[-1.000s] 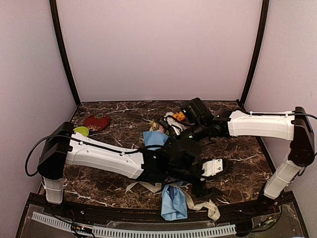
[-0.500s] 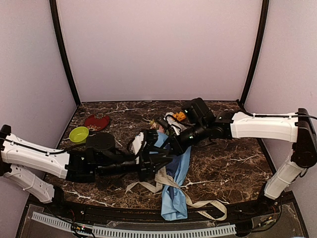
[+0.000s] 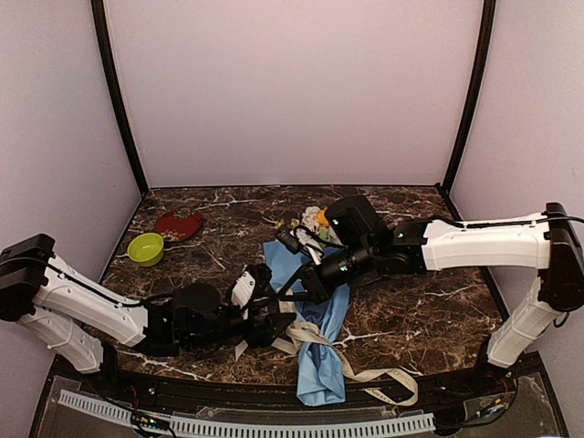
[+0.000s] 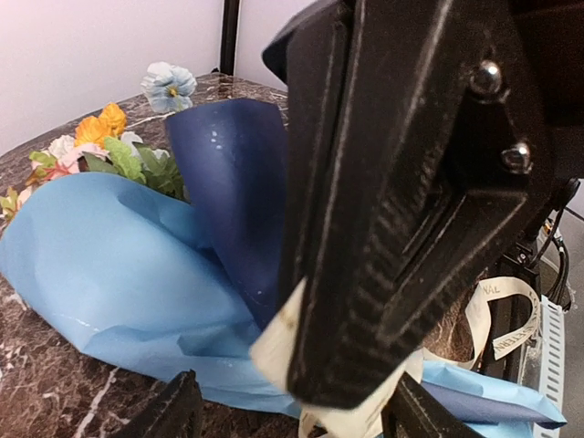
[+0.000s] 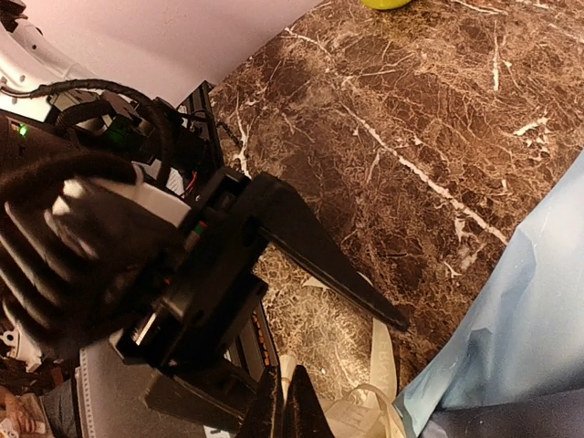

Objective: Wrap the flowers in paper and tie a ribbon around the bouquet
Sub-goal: Cross the half-tied ribbon over the folded bouquet.

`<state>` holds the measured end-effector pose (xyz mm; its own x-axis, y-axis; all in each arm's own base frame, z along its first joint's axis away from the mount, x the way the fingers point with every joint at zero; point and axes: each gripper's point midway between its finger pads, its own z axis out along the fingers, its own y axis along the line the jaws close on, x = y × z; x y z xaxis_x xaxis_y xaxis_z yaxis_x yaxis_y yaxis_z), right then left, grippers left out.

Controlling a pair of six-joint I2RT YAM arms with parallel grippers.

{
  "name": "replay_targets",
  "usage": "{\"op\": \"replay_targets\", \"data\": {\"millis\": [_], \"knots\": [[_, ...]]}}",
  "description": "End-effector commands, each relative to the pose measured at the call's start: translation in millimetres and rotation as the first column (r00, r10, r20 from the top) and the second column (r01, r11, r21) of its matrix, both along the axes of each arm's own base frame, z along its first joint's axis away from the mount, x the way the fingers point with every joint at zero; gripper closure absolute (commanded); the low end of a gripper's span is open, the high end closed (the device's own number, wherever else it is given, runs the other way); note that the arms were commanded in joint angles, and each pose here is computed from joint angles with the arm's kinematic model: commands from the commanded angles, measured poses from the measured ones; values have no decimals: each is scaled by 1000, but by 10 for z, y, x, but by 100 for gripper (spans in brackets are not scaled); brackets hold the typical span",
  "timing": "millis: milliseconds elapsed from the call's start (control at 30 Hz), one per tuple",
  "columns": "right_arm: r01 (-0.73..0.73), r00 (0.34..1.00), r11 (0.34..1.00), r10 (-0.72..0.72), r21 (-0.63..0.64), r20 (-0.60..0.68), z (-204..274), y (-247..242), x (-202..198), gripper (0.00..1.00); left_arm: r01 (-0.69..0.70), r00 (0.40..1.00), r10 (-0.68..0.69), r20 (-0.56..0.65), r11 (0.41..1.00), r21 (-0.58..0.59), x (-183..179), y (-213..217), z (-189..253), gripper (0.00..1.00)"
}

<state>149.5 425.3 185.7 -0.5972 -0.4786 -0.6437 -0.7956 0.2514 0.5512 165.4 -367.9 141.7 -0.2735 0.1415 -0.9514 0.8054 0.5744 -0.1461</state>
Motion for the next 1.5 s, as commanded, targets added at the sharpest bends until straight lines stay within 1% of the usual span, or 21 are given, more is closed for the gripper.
{"op": "replay_targets", "data": {"millis": [0, 33, 67, 100, 200, 267, 300, 333, 400, 433, 500, 600, 700, 833, 1000, 1133, 1233, 1267, 1367, 1467], "knots": [[-14, 1000, 999, 15, 47, -5, 79, 73, -63, 100, 37, 999, -35, 35, 998, -47, 17, -254, 119, 33], [-13, 1000, 999, 14, 50, -3, 93, 74, -62, 100, 31, 999, -29, 30, 998, -50, 29, -267, 101, 38], [-15, 1000, 998, 16, 53, -4, 106, 72, -72, 100, 18, 1000, -16, 26, 998, -56, 47, -261, 88, 44], [-15, 1000, 998, 15, 55, -2, 117, 65, -76, 100, 0, 1000, 1, 23, 998, -67, 68, -239, 89, 54], [-17, 1000, 998, 17, 55, 0, 115, 44, -88, 100, 5, 999, -1, 35, 994, -110, 47, -198, 135, 74], [-20, 1000, 999, 20, 43, 3, 92, 29, -90, 100, 7, 999, -4, 34, 994, -107, 38, -184, 119, 90], [-20, 1000, 999, 20, 33, 8, 79, 19, -85, 100, 12, 999, -8, 33, 995, -101, 32, -182, 104, 96], [-15, 1000, 1000, 15, 19, 15, 62, -1, -76, 97, 14, 999, -11, 31, 995, -98, 26, -176, 90, 100], [4, 999, 1000, -4, -11, 32, 59, -69, -39, 85, 19, 999, -16, 27, 996, -90, 10, -161, 46, 100], [19, 999, 999, -18, -26, 41, 49, -119, -5, 82, 17, 1000, -15, 25, 996, -87, 9, -148, 25, 100], [47, 998, 998, -45, -45, 52, 40, -226, 58, 80, 17, 1000, -15, 18, 996, -84, 0, -129, -15, 100], [67, 997, 995, -65, -75, 34, -81, -362, 84, 81, 25, 1000, -25, 11, 996, -82, -19, -125, -58, 100], [73, 997, 987, -72, -141, 15, -322, -427, 60, 81, 33, 999, -33, 3, 996, -83, -30, -149, -75, 100], [41, 999, 982, -42, -187, -5, -544, -369, -25, 82, 34, 999, -34, -5, 995, -91, -30, -166, -82, 100], [20, 1000, 969, -25, -247, -14, -788, -358, -41, 78, 27, 1000, -28, -3, 996, -88, -24, -147, -78, 100], [8, 1000, 961, -12, -278, -12, -906, -399, -66, 70, 22, 1000, -22, -1, 996, -85, -22, -118, -90, 100], [18, 1000, 948, -20, -317, -4, -1021, -460, -55, 68, 18, 1000, -18, 0, 996, -88, -20, -108, -81, 100], [17, 1000, 947, -20, -321, -8, -1040, -467, -60, 69, 20, 1000, -20, 1, 996, -87, -21, -110, -86, 100], [14, 1000, 948, -22, -318, -21, -1061, -463, -76, 76, 24, 1000, -24, 2, 996, -85, -25, -119, -91, 100], [20, 999, 949, -27, -316, -19, -1053, -459, -67, 78, 24, 1000, -24, 4, 996, -91, -22, -123, -75, 100]]}}
